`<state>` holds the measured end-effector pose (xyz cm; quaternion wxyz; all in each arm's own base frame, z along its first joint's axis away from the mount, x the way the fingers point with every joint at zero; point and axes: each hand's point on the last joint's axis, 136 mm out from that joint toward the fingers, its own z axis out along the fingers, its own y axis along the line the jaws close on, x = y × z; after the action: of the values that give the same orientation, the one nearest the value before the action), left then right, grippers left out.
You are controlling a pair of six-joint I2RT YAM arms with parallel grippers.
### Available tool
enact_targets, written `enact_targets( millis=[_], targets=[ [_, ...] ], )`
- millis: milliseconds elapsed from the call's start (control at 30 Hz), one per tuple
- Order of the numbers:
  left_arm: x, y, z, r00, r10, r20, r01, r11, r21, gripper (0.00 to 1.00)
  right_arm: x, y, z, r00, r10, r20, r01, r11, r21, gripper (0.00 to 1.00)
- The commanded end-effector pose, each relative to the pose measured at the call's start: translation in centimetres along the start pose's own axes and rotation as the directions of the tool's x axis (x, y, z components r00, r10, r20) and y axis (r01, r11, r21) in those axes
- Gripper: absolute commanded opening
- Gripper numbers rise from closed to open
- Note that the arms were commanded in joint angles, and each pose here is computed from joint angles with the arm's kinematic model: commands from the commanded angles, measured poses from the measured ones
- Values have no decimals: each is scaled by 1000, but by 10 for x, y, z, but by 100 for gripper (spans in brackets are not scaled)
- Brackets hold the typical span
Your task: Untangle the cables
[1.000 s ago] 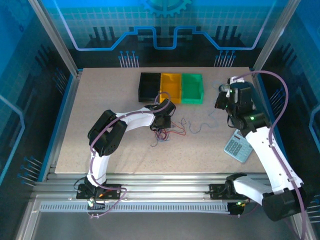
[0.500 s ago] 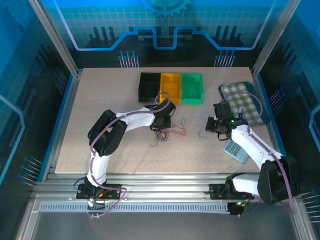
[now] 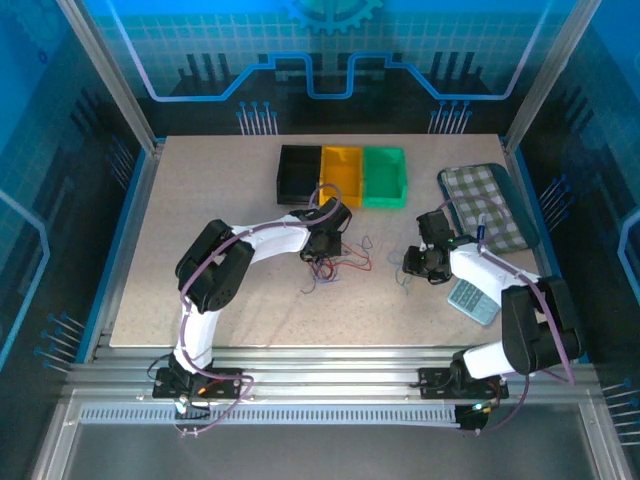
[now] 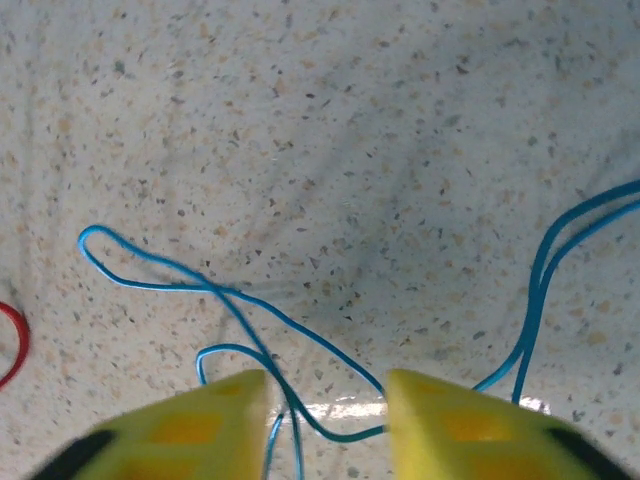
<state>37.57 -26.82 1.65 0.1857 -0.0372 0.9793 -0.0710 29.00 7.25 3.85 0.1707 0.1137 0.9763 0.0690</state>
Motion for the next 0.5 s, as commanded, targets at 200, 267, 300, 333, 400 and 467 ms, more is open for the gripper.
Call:
enact_targets(
  millis=[200, 267, 300, 333, 400, 467],
  targets=[
    [36, 44, 23, 991, 3, -135, -24, 988, -155, 0, 8, 1, 5, 998, -32, -46, 32, 999, 5, 51],
    [35, 44, 23, 991, 3, -133, -24, 987, -156, 0, 12, -1, 9, 998, -41, -55, 42, 999, 23, 54],
    [35, 44, 23, 991, 2, -132, -23, 987, -157, 0, 12, -3, 11, 997, -45, -58, 47, 998, 32, 54],
    [35, 44, 22, 991, 3, -131, -24, 987, -157, 0, 12, -4, 13, 997, -51, -57, 54, 998, 42, 54],
    [35, 45, 22, 991, 1, -131, -22, 987, -160, 0, 10, -5, 17, 997, -62, -55, 65, 997, 50, 52],
    [36, 46, 22, 991, 2, -133, -23, 987, -161, 0, 6, -4, 18, 997, -66, -51, 69, 996, 56, 52]
  ],
)
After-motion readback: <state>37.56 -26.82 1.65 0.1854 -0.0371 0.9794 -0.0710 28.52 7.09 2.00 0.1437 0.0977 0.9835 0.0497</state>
